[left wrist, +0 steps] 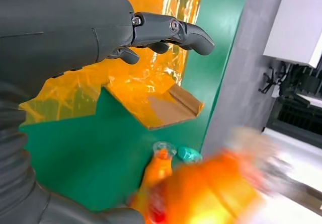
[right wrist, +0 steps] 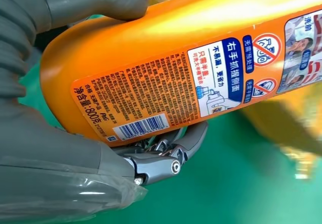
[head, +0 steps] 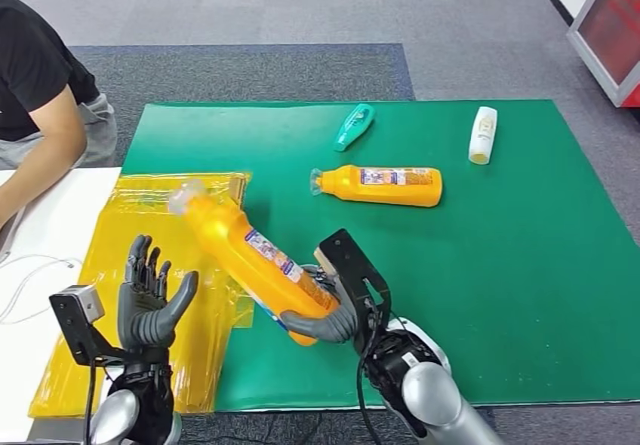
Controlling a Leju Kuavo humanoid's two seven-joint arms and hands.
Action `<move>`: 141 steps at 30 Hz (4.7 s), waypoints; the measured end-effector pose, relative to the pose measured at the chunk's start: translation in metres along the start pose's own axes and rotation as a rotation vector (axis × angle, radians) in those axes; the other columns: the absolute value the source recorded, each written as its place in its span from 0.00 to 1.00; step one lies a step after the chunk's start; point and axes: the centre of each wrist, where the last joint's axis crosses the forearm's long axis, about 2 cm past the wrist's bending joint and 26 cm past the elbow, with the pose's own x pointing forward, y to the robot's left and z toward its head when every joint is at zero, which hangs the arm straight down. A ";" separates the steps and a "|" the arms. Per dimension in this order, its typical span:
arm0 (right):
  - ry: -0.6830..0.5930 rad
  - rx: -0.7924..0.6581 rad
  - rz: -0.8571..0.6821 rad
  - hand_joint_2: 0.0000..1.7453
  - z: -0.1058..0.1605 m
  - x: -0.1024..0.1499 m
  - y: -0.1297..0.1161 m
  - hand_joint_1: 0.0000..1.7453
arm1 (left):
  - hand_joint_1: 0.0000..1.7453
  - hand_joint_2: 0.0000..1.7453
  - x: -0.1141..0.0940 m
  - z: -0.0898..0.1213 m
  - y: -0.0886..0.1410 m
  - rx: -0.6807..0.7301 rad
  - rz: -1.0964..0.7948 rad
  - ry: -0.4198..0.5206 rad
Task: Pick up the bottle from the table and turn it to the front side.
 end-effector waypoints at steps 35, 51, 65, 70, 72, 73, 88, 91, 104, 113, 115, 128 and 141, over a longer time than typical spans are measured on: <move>-0.077 0.122 0.052 1.00 0.004 0.024 0.024 1.00 | 0.00 1.00 0.012 -0.039 -0.064 -0.300 0.210 0.059; -0.093 0.048 0.041 1.00 0.010 0.021 0.016 1.00 | 0.00 1.00 0.019 -0.025 -0.053 -0.307 0.063 -0.073; -0.082 0.054 0.078 1.00 0.007 0.018 0.013 1.00 | 0.00 1.00 0.024 -0.027 -0.052 -0.363 0.085 -0.048; -0.082 0.068 0.090 1.00 0.006 0.018 0.014 1.00 | 0.00 1.00 0.032 -0.039 -0.058 -0.412 0.090 -0.084; -0.083 0.070 0.092 1.00 0.006 0.019 0.014 1.00 | 0.00 1.00 0.036 -0.043 -0.062 -0.430 0.101 -0.082; -0.084 0.070 0.094 1.00 0.006 0.019 0.014 1.00 | 0.00 1.00 0.037 -0.045 -0.063 -0.439 0.110 -0.077; -0.088 0.089 0.095 1.00 0.005 0.022 0.015 1.00 | 0.00 1.00 0.040 -0.057 -0.077 -0.485 0.153 -0.002; -0.091 0.084 0.099 1.00 0.005 0.023 0.015 1.00 | 0.00 1.00 0.038 -0.059 -0.079 -0.491 0.149 0.015; -0.093 0.058 0.120 1.00 0.001 0.023 0.013 1.00 | 0.00 1.00 0.029 -0.067 -0.082 -0.561 0.049 -0.001; -0.084 0.083 0.150 1.00 -0.002 0.023 0.014 1.00 | 0.00 1.00 0.022 -0.070 -0.082 -0.688 -0.023 0.023; -0.083 0.091 0.156 1.00 -0.003 0.023 0.015 1.00 | 0.00 1.00 0.021 -0.070 -0.082 -0.704 -0.022 0.036; -0.103 0.050 0.206 1.00 -0.003 0.022 0.018 1.00 | 0.52 1.00 0.023 -0.072 -0.080 -0.719 -0.019 0.056; -0.149 -0.045 0.250 1.00 -0.002 0.024 0.023 1.00 | 1.00 1.00 0.024 -0.076 -0.086 -0.636 -0.020 0.030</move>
